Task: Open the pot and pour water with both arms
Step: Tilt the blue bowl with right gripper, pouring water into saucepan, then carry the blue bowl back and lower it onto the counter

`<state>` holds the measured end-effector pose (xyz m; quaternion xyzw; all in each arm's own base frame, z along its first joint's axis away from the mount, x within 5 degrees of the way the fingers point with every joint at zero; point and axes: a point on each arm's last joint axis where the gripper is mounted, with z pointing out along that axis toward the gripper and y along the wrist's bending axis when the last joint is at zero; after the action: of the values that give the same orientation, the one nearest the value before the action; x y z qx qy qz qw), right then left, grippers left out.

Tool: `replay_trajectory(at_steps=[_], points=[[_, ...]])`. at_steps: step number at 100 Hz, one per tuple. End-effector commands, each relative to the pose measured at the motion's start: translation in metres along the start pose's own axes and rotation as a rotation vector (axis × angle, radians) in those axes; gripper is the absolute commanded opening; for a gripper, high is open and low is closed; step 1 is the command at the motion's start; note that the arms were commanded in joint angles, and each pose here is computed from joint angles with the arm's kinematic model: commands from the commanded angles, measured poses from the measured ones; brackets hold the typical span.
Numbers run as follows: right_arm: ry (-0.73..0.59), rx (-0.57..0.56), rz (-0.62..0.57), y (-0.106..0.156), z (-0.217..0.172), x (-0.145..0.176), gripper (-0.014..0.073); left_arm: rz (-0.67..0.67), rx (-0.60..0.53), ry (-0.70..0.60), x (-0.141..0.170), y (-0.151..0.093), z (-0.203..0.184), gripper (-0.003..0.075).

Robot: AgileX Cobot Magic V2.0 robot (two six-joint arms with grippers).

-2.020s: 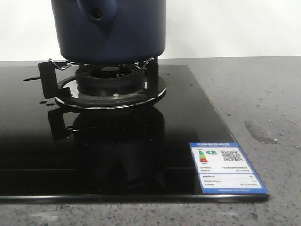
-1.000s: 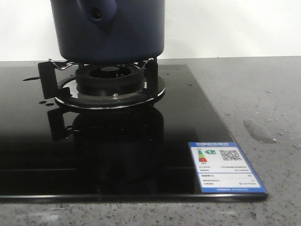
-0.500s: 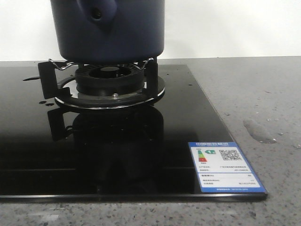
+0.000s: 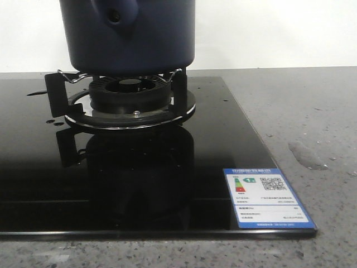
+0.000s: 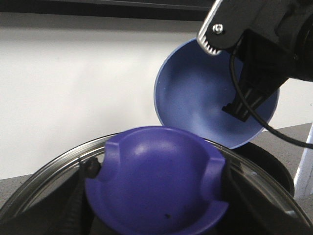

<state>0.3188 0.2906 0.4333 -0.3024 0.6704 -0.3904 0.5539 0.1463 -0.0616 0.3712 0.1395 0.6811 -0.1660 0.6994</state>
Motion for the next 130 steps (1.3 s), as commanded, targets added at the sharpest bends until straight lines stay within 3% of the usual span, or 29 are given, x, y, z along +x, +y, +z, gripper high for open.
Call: replay_trajectory(at_steps=[1,16,38,61,88,98,130], points=[[-0.046,0.113,0.142,-0.057,-0.018,0.002,-0.0042,-0.012,0.034,-0.049,-0.014,-0.004,-0.003,0.0240],[0.012,-0.024,0.343,-0.085,-0.022,0.018,-0.0043,-0.012,0.041,-0.050,-0.014,-0.005,-0.003,0.0240],[0.145,-0.300,0.775,-0.156,-0.018,0.061,-0.0043,0.005,0.098,-0.055,-0.016,-0.012,-0.002,0.0240],[0.254,-0.631,0.924,-0.179,-0.009,0.106,-0.0043,0.044,0.206,-0.076,-0.032,-0.024,0.017,0.0240],[0.445,-0.614,0.900,-0.175,-0.012,0.168,-0.0043,0.043,0.311,-0.083,-0.049,-0.033,0.053,0.0240],[0.574,-0.600,0.880,-0.161,-0.017,0.206,-0.0043,0.042,0.325,-0.081,-0.051,-0.034,0.061,0.0240],[0.788,-0.580,1.009,-0.112,-0.022,0.317,-0.0043,0.079,0.387,-0.036,-0.037,-0.038,0.082,0.0240]])
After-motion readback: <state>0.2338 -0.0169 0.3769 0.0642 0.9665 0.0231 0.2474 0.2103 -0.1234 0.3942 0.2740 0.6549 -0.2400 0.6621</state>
